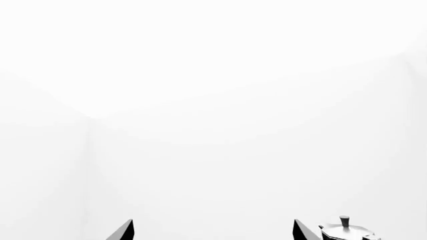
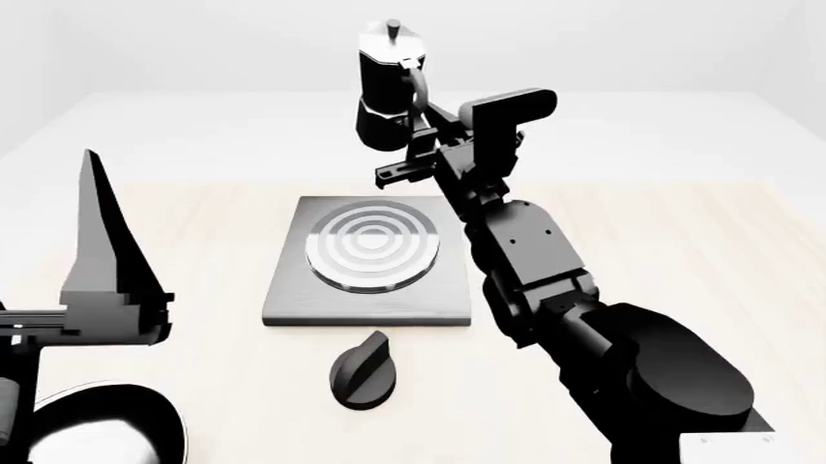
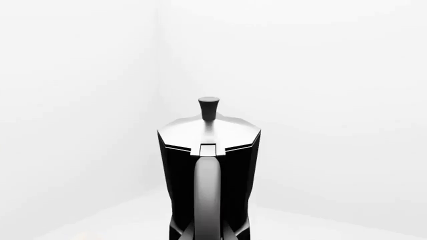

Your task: Turn on the stove and put the moka pot on it.

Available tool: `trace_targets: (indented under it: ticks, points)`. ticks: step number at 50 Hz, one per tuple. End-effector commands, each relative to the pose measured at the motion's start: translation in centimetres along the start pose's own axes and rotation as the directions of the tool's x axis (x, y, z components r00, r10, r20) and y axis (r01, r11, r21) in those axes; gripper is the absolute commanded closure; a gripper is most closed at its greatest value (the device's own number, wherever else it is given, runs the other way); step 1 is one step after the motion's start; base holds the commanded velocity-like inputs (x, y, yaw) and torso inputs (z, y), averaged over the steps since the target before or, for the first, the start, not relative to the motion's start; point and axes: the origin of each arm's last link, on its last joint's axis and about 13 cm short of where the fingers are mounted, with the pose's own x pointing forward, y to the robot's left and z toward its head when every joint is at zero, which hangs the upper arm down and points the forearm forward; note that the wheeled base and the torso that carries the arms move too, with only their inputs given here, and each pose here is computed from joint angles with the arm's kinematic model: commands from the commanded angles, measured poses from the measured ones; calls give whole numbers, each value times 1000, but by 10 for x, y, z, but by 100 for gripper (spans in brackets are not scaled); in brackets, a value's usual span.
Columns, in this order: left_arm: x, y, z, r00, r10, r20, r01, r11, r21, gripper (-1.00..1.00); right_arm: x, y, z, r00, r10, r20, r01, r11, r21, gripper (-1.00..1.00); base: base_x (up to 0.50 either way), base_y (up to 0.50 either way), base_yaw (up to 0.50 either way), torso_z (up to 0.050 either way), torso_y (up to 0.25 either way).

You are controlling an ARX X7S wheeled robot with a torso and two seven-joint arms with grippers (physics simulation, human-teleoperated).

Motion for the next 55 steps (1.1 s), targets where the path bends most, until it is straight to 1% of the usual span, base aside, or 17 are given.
trace_targets:
  ticks: [1,8,15,17,20,21,27,33,35,37,40,48,55]
  points:
    - [-2,0,-3,1000,1,-8,-1,1000,-1,-100,4,1,7,999,-14,35,14,1000,-2,100,0,0,0,0,0]
    - [-2,0,-4,1000,0,-15,0,1000,-3,-100,-1,2,-1,1000,-14,24,14,1000,0,100,0,0,0,1,-12]
    - [-3,0,-4,1000,-4,-11,4,1000,-6,-100,2,2,3,1000,-13,18,13,1000,-5,100,0,0,0,15,-189]
    - [-3,0,-4,1000,-5,-11,5,1000,-5,-100,-2,2,-3,1000,-14,18,14,1000,-4,100,0,0,0,15,-146]
    - [-2,-1,-4,1000,-6,-10,6,1000,-8,-100,3,2,4,1000,-14,21,14,1000,-5,100,0,0,0,16,-136]
    - [-2,-1,-4,1000,-7,-10,7,1000,-7,-100,0,2,0,1000,-14,21,14,1000,-4,100,0,0,0,16,-137]
    - [-1,-2,-3,1000,-10,-9,10,1000,-6,-100,3,3,5,1000,-8,22,8,1000,-2,100,0,0,0,15,-131]
    - [-2,-1,-4,1000,-9,-10,8,1000,-8,-100,3,7,4,1000,12,17,-12,1000,25,100,0,0,0,16,-127]
    - [-3,-1,-4,1000,-8,-11,8,1000,-7,-100,8,9,11,1000,11,18,-11,999,30,100,0,0,0,16,-124]
    - [-3,-1,-4,1000,-8,-11,8,1000,-8,-100,6,11,6,1000,15,15,-15,1000,25,100,0,0,0,15,-125]
    - [-2,-1,-4,1000,-8,-11,7,1000,-8,-100,11,13,14,1000,18,13,-18,1000,17,100,0,0,0,15,-124]
    - [-4,-1,-5,1000,-3,-12,3,1000,-9,-100,12,16,15,1000,11,1,-11,1000,4,100,0,0,0,16,-125]
    - [-4,0,-4,1000,-1,-11,1,1000,-9,-100,17,18,25,999,18,38,-18,1000,9,100,0,0,0,16,-124]
